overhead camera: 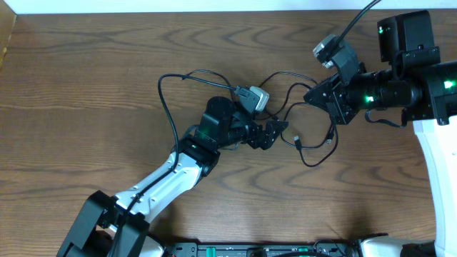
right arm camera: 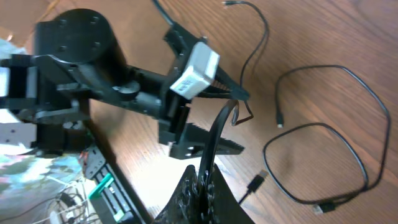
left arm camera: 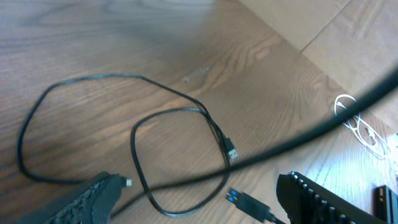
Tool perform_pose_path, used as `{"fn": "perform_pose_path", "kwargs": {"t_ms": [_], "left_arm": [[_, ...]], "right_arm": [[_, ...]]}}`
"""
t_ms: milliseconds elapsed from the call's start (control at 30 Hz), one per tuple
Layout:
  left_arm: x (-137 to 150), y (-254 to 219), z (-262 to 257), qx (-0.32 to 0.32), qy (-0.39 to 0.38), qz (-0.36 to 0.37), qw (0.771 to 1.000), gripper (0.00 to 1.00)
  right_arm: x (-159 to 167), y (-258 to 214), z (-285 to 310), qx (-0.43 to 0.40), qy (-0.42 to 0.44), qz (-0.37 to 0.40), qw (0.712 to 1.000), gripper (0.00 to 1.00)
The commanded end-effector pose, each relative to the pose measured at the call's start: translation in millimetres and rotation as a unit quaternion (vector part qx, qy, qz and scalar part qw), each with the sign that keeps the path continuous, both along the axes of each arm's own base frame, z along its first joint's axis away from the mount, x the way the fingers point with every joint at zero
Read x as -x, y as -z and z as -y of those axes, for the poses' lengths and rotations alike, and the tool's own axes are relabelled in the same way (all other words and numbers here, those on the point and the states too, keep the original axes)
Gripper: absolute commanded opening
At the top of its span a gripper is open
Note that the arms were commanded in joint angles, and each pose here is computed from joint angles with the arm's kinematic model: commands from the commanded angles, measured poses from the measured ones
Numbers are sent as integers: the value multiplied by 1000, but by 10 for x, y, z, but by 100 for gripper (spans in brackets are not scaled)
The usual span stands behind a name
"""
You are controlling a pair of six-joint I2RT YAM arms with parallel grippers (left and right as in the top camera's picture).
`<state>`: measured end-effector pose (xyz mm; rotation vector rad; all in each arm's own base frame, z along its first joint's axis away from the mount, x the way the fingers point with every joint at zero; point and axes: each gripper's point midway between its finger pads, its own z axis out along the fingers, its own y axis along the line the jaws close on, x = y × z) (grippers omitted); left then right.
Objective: Untangle cables
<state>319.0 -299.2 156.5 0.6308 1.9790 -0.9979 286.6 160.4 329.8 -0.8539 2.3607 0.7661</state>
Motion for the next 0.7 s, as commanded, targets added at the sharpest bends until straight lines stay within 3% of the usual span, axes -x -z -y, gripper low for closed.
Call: {"fn": "perform_pose_path", "kwargs": {"t_ms": [0, 200, 300, 367, 467, 500, 667], "left_arm": [[-43, 66, 4, -10, -3, 6, 1000, 85], [-94, 188, 32, -13, -5, 3, 1000, 84], [-102, 288, 35, -19, -5, -6, 1000, 74], [-103, 338, 35, -23, -5, -11, 1000, 55], [-132, 377, -10, -20, -17, -29, 999, 11], [-157, 377, -37, -12, -27, -43, 999, 8], [-322, 383, -244, 6, -71, -75, 995, 8]], "right_arm": [[68, -131, -104, -36, -29, 9, 999, 1], [77, -165, -135, -48, -35, 10, 998, 1], [71, -167, -133, -48, -35, 11, 998, 1], [62, -172, -134, -48, -35, 14, 998, 1], [47, -177, -133, -48, -34, 18, 998, 1], [42, -173, -128, -46, -33, 18, 998, 1], [-9, -145, -40, -34, -16, 20, 999, 1]]}}
